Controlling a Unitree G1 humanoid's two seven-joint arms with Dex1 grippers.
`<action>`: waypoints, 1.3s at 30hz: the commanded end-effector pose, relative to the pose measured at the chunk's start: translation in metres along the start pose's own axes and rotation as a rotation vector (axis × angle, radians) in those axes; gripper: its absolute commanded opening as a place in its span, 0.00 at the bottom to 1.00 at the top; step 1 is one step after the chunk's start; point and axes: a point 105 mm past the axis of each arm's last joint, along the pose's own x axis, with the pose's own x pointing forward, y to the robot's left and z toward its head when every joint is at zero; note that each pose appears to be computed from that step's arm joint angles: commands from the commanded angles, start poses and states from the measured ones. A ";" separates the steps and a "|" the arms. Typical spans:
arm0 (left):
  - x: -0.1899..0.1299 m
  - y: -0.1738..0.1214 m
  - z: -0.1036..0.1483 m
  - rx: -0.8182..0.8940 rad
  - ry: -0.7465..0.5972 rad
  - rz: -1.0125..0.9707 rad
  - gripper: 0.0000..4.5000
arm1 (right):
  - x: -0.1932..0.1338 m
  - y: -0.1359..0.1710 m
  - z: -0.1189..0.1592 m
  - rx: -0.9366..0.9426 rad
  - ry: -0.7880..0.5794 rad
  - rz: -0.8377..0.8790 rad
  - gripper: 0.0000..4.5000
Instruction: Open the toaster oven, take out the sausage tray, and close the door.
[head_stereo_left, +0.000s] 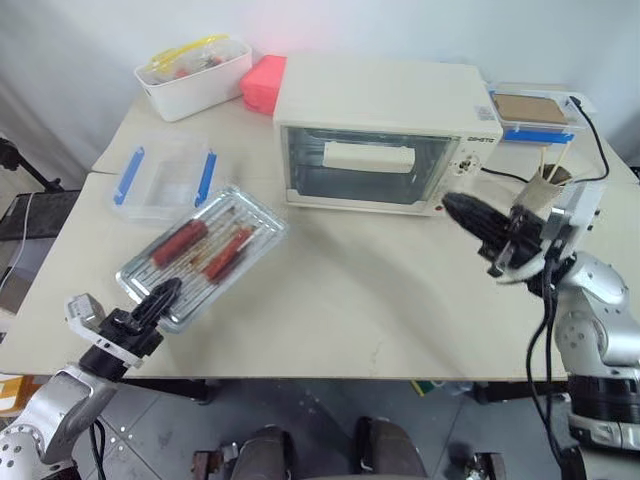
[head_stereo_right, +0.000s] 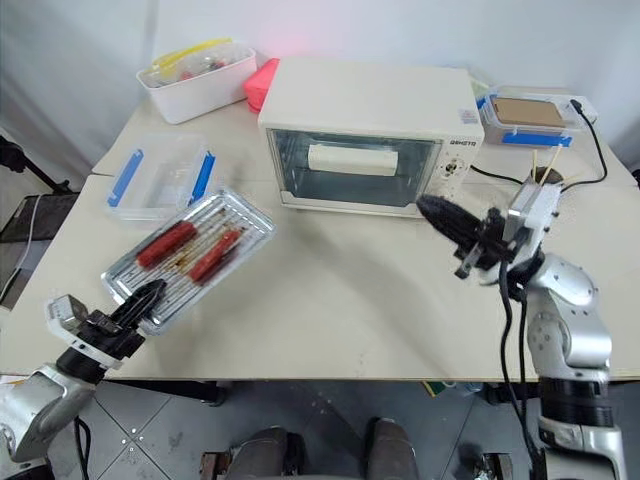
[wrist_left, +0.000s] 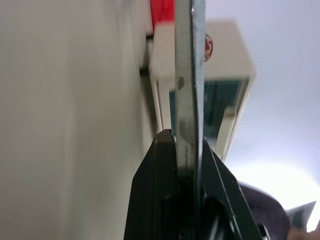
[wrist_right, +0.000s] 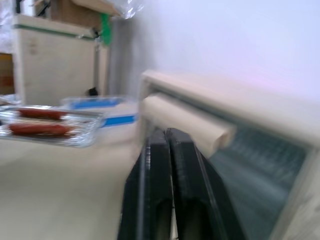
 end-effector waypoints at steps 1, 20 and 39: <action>0.013 -0.012 -0.016 0.011 0.168 -0.059 0.00 | -0.021 0.028 0.000 -0.056 0.095 0.125 0.35; 0.142 0.013 -0.117 0.164 0.844 0.034 0.00 | -0.103 0.079 -0.025 -0.037 0.347 0.019 0.99; 0.136 -0.008 -0.084 0.386 0.929 0.024 0.62 | -0.097 0.080 -0.019 -0.051 0.329 -0.040 1.00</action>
